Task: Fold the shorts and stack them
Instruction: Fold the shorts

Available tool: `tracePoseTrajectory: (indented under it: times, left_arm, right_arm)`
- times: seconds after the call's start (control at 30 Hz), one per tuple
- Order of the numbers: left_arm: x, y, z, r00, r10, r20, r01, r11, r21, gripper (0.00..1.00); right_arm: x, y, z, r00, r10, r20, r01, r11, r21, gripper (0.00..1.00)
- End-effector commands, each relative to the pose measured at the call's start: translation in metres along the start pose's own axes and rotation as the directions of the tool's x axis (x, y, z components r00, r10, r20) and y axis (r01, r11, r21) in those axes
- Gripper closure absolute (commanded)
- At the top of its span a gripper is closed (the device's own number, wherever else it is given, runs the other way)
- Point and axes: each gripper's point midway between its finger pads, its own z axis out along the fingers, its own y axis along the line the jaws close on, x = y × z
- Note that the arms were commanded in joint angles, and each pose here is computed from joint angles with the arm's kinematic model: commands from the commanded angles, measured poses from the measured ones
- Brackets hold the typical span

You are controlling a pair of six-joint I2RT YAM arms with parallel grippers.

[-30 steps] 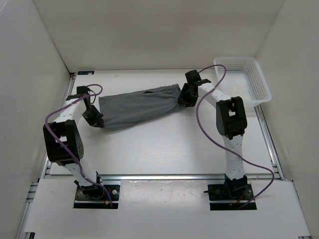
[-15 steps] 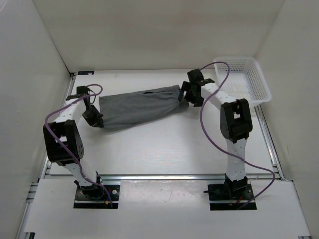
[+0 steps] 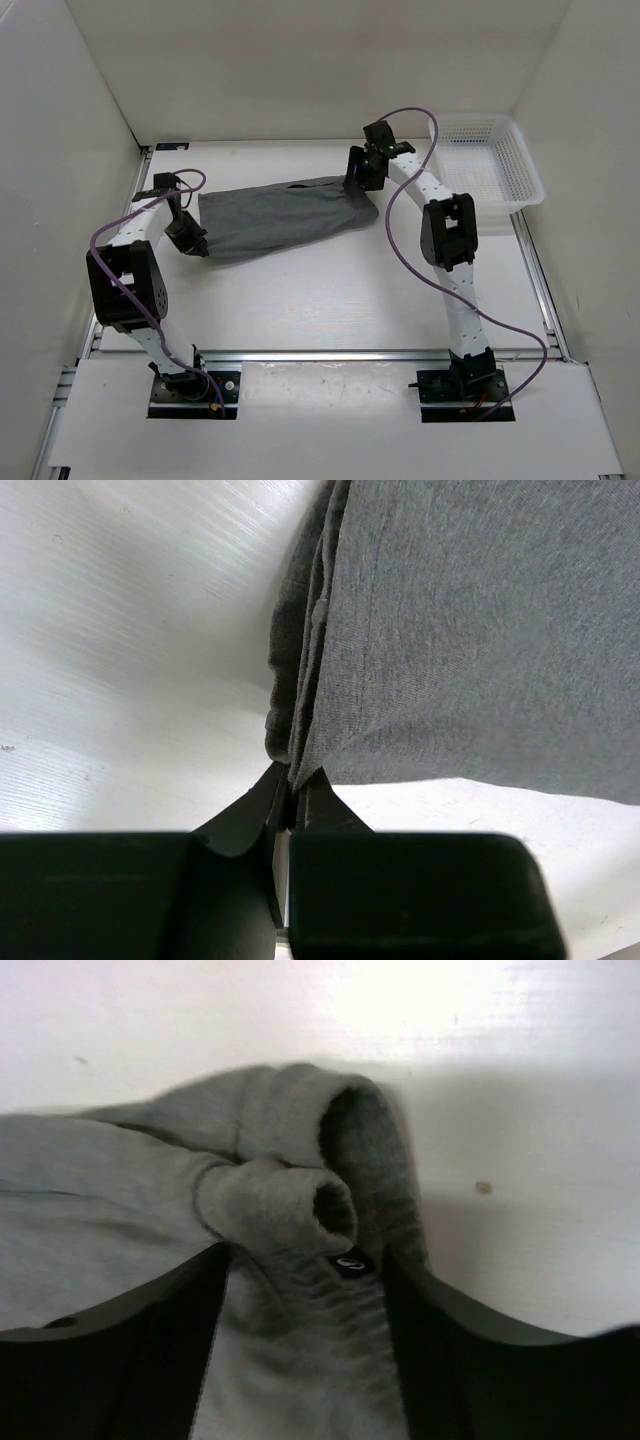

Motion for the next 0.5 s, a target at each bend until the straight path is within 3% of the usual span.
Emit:
tracePoseTrajectory:
  times: [0.0,0.03,0.1,0.13,0.2,0.33,0.4,0.47]
  left_arm:
    - [-0.01,-0.005,-0.008,0.999,0.008,0.036,-0.009,1.0,0.028,0.9]
    - [-0.01,-0.005,-0.008,0.999,0.008,0.036,-0.009,1.0,0.028,0.9]
    - [-0.007,-0.003,-0.007,1.0,0.008,0.028,-0.009,1.0,0.023,0.9]
    - [-0.007,-0.003,-0.007,1.0,0.008,0.028,-0.009,1.0,0.023,0.9]
    - [-0.005,0.0,-0.006,1.0,0.008,0.029,-0.008,1.0,0.012,0.9]
    - [0.012,0.01,-0.009,1.0,0.007,0.012,-0.007,1.0,0.002,0.9]
    - [0.022,0.015,-0.013,1.0,0.006,0.007,-0.006,1.0,-0.001,0.9]
    - [0.028,0.016,-0.019,1.0,0.017,0.017,-0.017,1.0,0.017,0.9]
  right_arm:
    - [0.04,-0.009,0.011,0.992,-0.009,-0.125,0.009,1.0,-0.001,0.35]
    - [0.035,-0.008,0.005,0.995,-0.003,-0.101,0.004,1.0,0.003,0.48]
    - [0.055,-0.02,0.006,0.991,0.003,-0.136,0.001,0.999,0.032,0.65]
    - [0.055,-0.019,-0.002,0.991,0.003,-0.134,0.001,1.0,0.031,0.83]
    - [0.063,-0.024,-0.009,0.99,0.005,-0.141,0.002,0.999,0.048,0.95]
    - [0.117,-0.048,-0.047,0.973,0.076,-0.216,-0.05,0.991,0.125,1.0]
    - [0.124,-0.05,-0.075,0.978,0.089,-0.189,-0.066,0.99,0.127,1.0]
    - [0.169,-0.069,-0.088,0.962,0.108,-0.25,-0.064,0.982,0.177,1.0]
